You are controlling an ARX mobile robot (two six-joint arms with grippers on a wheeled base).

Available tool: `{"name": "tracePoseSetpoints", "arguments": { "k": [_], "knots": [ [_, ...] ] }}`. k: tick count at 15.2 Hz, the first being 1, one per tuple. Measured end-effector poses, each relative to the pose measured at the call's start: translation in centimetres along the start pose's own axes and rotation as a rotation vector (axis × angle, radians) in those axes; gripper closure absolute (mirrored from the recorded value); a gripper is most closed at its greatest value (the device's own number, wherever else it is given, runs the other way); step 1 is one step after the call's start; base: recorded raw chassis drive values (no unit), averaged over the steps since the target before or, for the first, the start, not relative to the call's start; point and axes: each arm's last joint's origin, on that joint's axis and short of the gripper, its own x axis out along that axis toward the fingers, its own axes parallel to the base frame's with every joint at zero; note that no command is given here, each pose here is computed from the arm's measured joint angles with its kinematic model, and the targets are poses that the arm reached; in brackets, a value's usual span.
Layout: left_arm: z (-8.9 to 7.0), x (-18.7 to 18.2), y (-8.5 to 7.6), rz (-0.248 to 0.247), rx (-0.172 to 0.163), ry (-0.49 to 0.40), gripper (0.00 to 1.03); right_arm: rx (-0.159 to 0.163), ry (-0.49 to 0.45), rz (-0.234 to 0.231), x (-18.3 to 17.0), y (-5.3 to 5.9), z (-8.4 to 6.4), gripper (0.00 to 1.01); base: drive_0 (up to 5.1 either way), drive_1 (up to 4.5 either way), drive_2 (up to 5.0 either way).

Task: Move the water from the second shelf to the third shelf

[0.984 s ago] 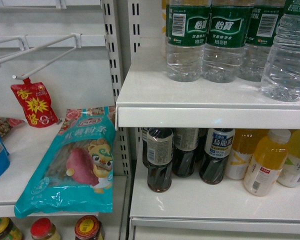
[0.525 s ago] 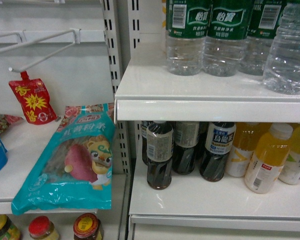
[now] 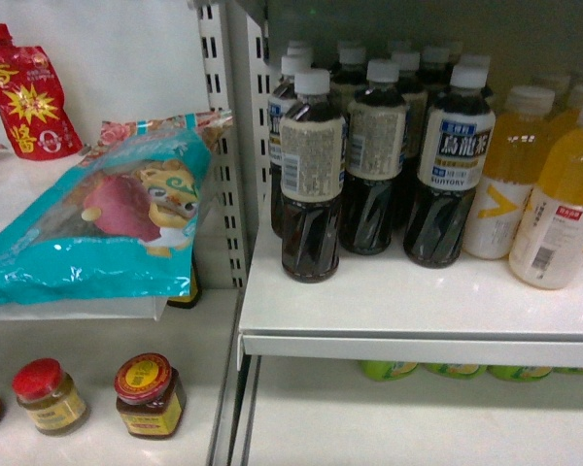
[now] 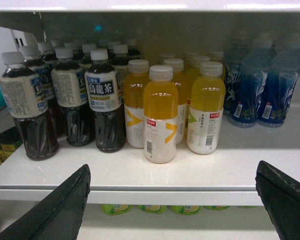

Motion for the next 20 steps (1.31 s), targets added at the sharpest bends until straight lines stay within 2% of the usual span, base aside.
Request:
{"name": "tracePoseSetpoints", "arguments": {
  "k": [20],
  "knots": [
    [-0.02, 0.0, 0.0, 0.0, 0.0, 0.002, 0.05, 0.0, 0.002, 0.0, 0.0, 0.0, -0.01, 0.03, 0.0, 0.0, 0.0]
  ]
}}
